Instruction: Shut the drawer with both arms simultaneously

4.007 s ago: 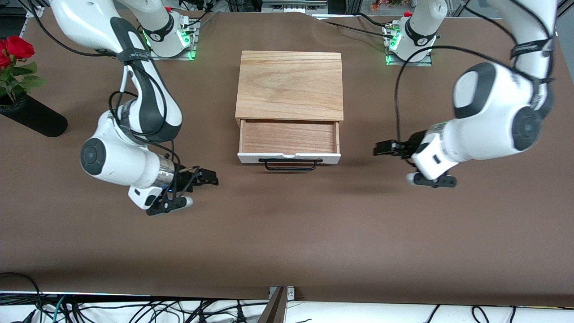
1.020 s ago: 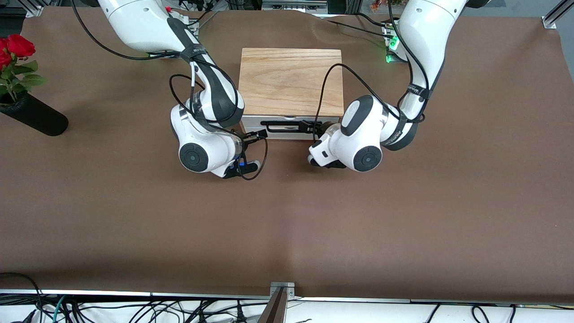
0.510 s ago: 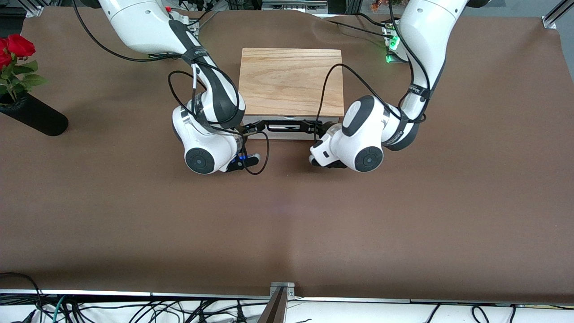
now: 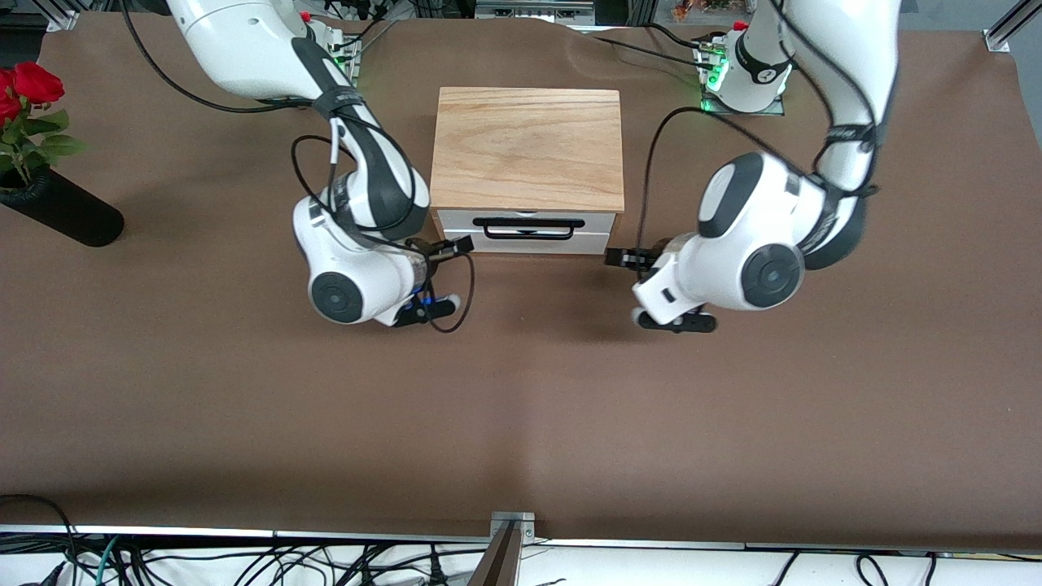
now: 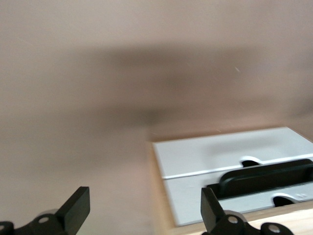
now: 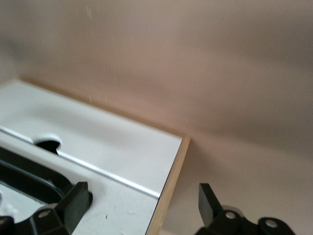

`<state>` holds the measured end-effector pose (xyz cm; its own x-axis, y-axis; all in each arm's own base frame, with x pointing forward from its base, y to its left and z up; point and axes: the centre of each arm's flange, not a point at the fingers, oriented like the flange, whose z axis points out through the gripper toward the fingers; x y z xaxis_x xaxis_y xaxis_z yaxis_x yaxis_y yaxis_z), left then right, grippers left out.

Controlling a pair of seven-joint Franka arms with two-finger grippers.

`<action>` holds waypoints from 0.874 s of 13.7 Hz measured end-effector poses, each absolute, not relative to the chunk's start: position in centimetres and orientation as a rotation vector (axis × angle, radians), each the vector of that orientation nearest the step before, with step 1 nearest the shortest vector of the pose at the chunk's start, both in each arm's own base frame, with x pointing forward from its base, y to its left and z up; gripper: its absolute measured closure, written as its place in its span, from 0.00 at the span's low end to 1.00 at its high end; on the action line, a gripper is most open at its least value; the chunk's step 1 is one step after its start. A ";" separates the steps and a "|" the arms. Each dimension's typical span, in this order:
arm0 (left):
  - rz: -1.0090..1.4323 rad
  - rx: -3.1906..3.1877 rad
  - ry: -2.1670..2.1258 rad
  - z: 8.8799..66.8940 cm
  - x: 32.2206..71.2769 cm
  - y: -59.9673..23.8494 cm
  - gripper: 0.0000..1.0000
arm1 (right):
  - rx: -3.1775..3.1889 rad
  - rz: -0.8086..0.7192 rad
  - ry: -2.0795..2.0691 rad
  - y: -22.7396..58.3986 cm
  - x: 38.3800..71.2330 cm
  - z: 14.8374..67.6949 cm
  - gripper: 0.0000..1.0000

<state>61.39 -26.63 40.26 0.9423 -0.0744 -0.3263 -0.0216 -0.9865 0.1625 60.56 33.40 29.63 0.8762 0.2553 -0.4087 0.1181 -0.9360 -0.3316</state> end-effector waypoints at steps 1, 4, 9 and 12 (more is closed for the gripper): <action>-0.425 3.007 -0.101 42.6 61.5 -25.8 0.00 | -2.766 0.599 -0.267 32.1 61.9 30.5 0.00; -0.272 3.120 -0.135 48.5 61.2 -24.2 0.00 | -2.889 0.435 -0.280 28.2 65.5 33.6 0.00; -0.134 3.126 0.058 58.1 60.1 -15.1 0.00 | -3.010 0.238 -0.145 20.7 69.7 38.8 0.00; -0.106 3.184 0.149 64.2 56.4 -9.9 0.00 | -3.032 0.140 -0.022 14.7 70.9 43.2 0.00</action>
<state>56.35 -9.90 64.23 0.9934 0.0951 -0.0643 0.0920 -0.9945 -0.0504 70.91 14.68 43.16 0.9957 0.0195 -0.0909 0.0097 -0.9943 -0.1063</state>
